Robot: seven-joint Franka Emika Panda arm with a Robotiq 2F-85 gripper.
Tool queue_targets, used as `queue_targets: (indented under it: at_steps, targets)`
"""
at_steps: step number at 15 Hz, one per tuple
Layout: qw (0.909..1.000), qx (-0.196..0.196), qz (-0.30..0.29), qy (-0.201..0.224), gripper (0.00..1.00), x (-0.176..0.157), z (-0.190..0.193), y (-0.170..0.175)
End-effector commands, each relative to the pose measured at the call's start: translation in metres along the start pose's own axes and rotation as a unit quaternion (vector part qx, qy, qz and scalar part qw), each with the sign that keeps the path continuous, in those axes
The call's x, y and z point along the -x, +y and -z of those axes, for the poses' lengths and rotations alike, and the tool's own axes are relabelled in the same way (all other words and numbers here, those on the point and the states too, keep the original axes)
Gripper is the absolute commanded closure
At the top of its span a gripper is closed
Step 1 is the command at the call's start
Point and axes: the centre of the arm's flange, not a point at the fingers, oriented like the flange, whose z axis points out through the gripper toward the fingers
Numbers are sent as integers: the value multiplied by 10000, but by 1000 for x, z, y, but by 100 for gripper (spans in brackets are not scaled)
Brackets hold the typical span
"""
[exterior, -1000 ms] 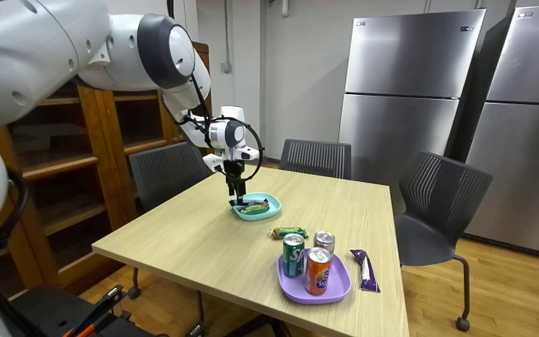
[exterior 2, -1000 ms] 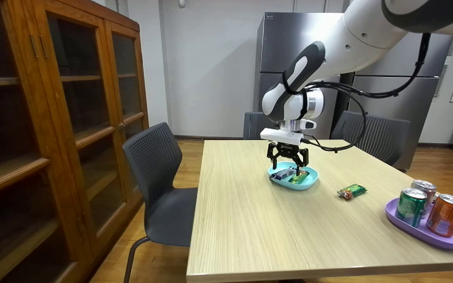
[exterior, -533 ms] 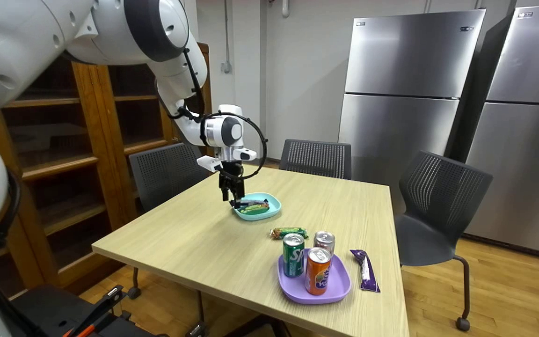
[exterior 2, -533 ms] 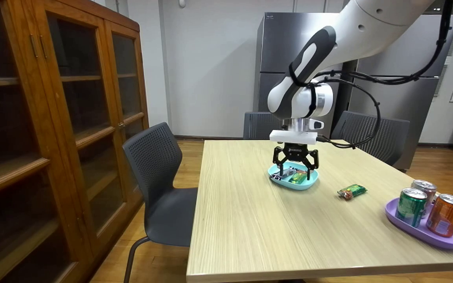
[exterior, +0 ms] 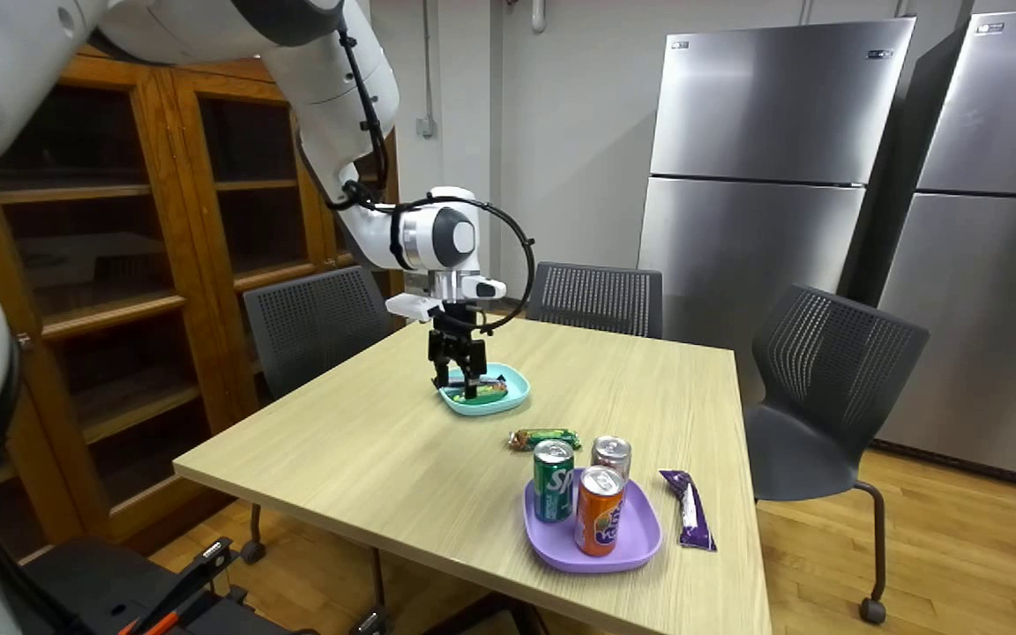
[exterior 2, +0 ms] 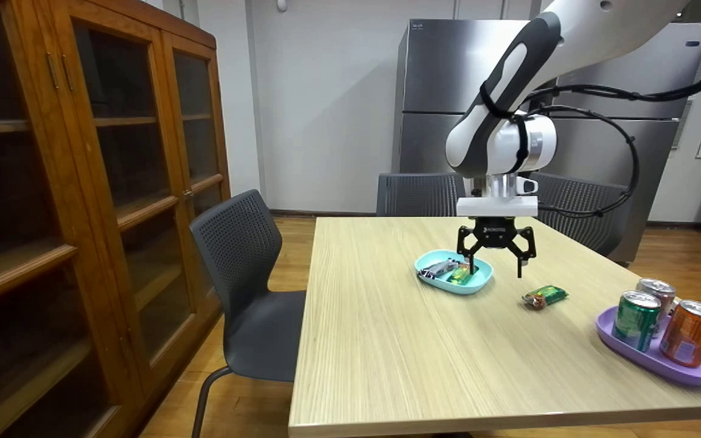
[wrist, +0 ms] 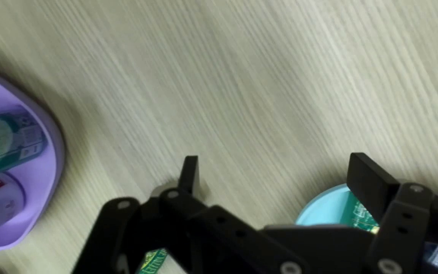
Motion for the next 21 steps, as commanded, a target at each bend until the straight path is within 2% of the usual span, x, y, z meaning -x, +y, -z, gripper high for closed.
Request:
queue_targets:
  at_steps: [1, 6, 9, 12, 21]
  targets:
    - [9999, -69, 65, 35, 0, 2, 6, 48]
    - [9994, -236, -202, 146, 0, -25, -7, 100]
    - [9977, -363, -476, 309, 0, -41, -14, 119]
    - [9952, -484, -709, 460, 0, -54, -21, 125]
    - [9900, -617, -1161, 508, 0, -69, -55, 119]
